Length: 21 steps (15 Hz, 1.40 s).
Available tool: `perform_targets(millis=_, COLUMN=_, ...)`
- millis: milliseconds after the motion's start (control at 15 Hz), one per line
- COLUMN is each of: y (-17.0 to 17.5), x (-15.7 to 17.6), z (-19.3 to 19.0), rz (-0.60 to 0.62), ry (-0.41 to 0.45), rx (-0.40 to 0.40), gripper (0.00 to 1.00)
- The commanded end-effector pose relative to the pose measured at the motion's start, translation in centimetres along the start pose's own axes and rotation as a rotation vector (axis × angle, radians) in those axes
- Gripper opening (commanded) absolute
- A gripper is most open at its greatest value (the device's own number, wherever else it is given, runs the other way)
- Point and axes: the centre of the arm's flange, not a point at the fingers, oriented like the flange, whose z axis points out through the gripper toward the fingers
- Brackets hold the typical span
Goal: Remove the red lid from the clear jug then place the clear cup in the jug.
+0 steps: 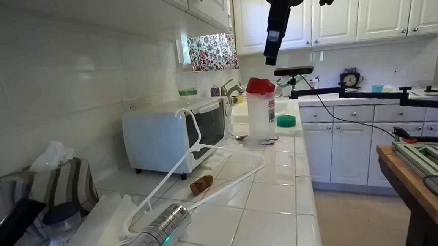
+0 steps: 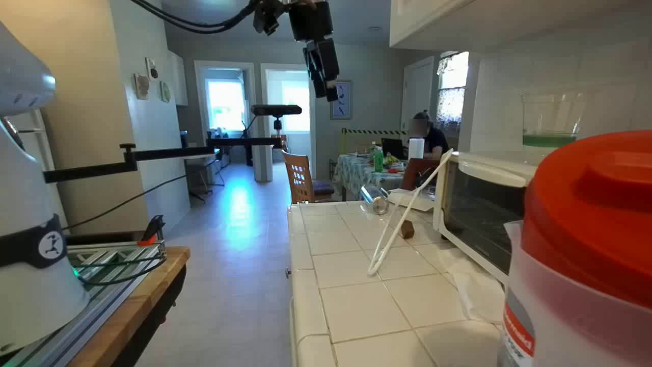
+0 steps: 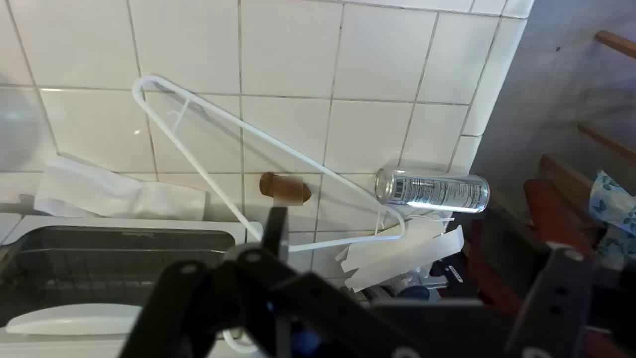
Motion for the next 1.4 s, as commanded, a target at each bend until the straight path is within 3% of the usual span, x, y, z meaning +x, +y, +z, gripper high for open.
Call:
perform_targets(millis=0, y=0.0, x=0.0, z=0.0, rz=0.0, ry=0.0, rx=0.0, gripper=1.0)
perform_targets(millis=467, y=1.1, x=0.4, z=-0.5, rz=0.025, ry=0.017, rx=-0.024, gripper=1.0)
perform_targets(millis=600, y=4.4, x=1.2, z=-1.3, rz=0.148, ry=0.044, rx=-0.11, gripper=1.0)
perform_targets(millis=1000, y=20.5, x=-0.1, z=-4.7, rz=0.482, ry=0.056, rx=-0.304, gripper=1.0)
perform_targets(millis=1333, y=25.8, x=-1.9, z=-4.1, rz=0.682, ry=0.061, rx=-0.409, gripper=1.0)
